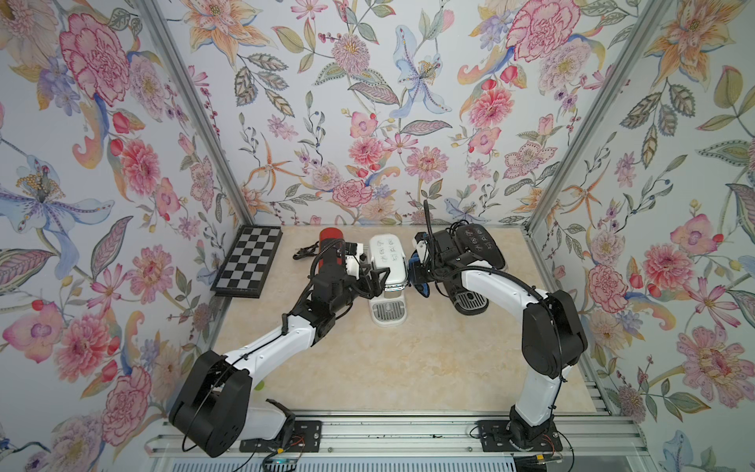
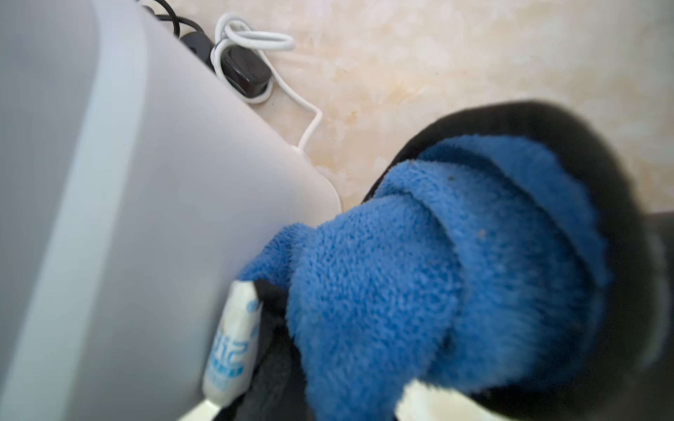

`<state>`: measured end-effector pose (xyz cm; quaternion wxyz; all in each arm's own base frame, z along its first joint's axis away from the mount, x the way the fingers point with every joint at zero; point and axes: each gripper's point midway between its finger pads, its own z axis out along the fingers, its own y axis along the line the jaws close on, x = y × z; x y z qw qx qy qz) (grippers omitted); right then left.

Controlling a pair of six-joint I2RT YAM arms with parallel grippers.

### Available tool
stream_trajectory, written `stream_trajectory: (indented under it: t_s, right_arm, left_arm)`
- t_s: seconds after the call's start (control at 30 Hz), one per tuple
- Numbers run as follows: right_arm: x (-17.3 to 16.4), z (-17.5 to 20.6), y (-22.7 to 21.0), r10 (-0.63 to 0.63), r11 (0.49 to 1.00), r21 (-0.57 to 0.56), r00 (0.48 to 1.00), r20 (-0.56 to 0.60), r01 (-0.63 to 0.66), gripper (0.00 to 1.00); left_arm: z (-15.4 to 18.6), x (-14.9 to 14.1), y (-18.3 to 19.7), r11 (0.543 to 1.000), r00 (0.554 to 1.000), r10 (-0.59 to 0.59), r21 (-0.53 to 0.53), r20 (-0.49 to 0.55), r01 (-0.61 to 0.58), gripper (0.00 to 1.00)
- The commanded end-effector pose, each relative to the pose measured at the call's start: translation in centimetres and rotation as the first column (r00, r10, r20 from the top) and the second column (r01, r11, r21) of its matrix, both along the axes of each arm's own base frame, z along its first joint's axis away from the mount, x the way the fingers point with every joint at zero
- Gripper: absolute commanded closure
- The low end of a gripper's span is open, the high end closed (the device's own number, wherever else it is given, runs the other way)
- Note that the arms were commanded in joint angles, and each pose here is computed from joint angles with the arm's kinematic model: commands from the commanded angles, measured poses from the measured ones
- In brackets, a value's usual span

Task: Wipe the surface of a coffee machine
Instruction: Wipe the dirt from the surface of the coffee machine.

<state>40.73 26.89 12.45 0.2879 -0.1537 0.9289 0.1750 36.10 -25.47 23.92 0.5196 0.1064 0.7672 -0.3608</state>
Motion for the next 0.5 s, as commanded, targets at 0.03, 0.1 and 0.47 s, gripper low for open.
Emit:
stream_trajectory:
  t_s: [0.03, 0.1, 0.47]
  right_arm:
    - [-4.5, -1.4, 3.1, 0.071, 0.996, 0.06, 0.997, -0.043, -0.068, 1.0]
    - [-6.5, -2.3, 4.2, 0.091, 0.993, 0.079, 0.994, -0.06, -0.086, 1.0]
    - [-9.0, -4.7, 6.3, 0.119, 0.953, 0.289, 0.988, -0.102, -0.085, 1.0]
  left_arm:
    - [-2.0, -0.5, 0.2, 0.999, 0.999, 0.001, 0.032, -0.043, 0.001, 0.27]
    - [-2.2, -0.6, 0.3, 1.0, 0.999, -0.001, 0.027, -0.046, 0.002, 0.27]
    - [-2.3, -0.9, 0.5, 1.0, 0.999, 0.004, 0.023, -0.046, -0.003, 0.26]
